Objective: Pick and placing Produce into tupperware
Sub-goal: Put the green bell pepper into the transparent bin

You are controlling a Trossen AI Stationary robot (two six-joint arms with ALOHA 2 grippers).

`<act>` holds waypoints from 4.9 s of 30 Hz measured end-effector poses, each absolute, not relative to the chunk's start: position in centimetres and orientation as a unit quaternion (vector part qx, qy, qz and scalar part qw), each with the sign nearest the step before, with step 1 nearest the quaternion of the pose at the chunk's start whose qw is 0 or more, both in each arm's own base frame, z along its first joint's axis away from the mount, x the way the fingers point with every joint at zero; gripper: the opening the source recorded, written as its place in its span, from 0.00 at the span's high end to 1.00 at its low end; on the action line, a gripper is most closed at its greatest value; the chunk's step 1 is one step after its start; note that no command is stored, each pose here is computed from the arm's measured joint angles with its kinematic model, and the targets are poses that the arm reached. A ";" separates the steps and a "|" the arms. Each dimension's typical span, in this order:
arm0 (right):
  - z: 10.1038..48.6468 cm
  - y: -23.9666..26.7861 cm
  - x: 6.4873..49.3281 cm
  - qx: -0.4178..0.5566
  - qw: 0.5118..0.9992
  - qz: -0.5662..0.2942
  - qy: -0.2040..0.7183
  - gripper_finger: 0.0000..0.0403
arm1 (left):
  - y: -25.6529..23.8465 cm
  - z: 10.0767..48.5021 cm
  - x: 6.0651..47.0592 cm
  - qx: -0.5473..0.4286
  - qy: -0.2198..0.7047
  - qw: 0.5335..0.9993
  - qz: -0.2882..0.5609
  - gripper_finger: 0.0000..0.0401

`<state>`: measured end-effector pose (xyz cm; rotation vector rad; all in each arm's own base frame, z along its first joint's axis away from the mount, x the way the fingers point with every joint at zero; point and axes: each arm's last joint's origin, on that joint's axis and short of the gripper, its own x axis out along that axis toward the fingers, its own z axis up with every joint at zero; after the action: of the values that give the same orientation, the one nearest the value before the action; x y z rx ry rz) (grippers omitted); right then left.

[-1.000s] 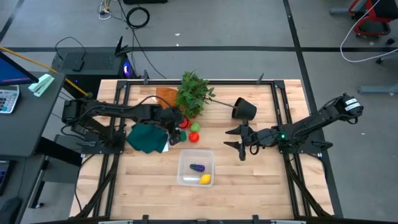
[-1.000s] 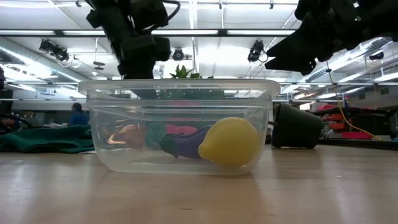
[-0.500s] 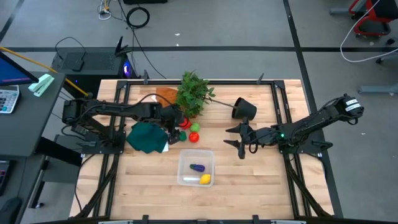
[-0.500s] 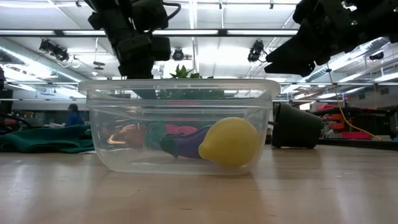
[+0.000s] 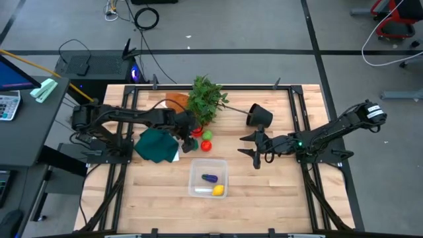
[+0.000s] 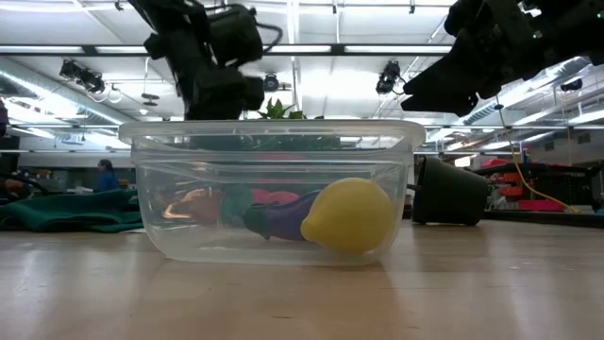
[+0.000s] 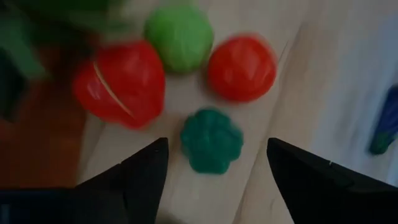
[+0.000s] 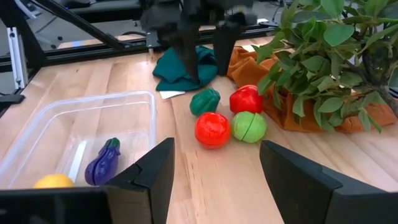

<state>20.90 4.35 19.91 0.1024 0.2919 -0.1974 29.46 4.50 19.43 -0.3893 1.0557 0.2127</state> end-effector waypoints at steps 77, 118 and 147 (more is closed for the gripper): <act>19.9 4.3 20.9 0.057 0.982 -0.103 0.145 0.52 | 4.4 15.4 31.7 -0.200 0.517 0.829 0.070 0.51; 19.8 4.3 20.9 0.058 0.982 -0.103 0.148 0.52 | 3.9 22.1 34.5 -0.156 0.504 0.850 0.014 0.57; 19.8 6.5 20.5 0.086 0.983 0.014 0.163 0.52 | -7.5 23.1 36.5 -0.153 0.481 0.857 -0.099 0.60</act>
<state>20.46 6.47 19.80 0.1728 0.3280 0.0277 36.47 -7.54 23.13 -0.3219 1.0116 -0.2080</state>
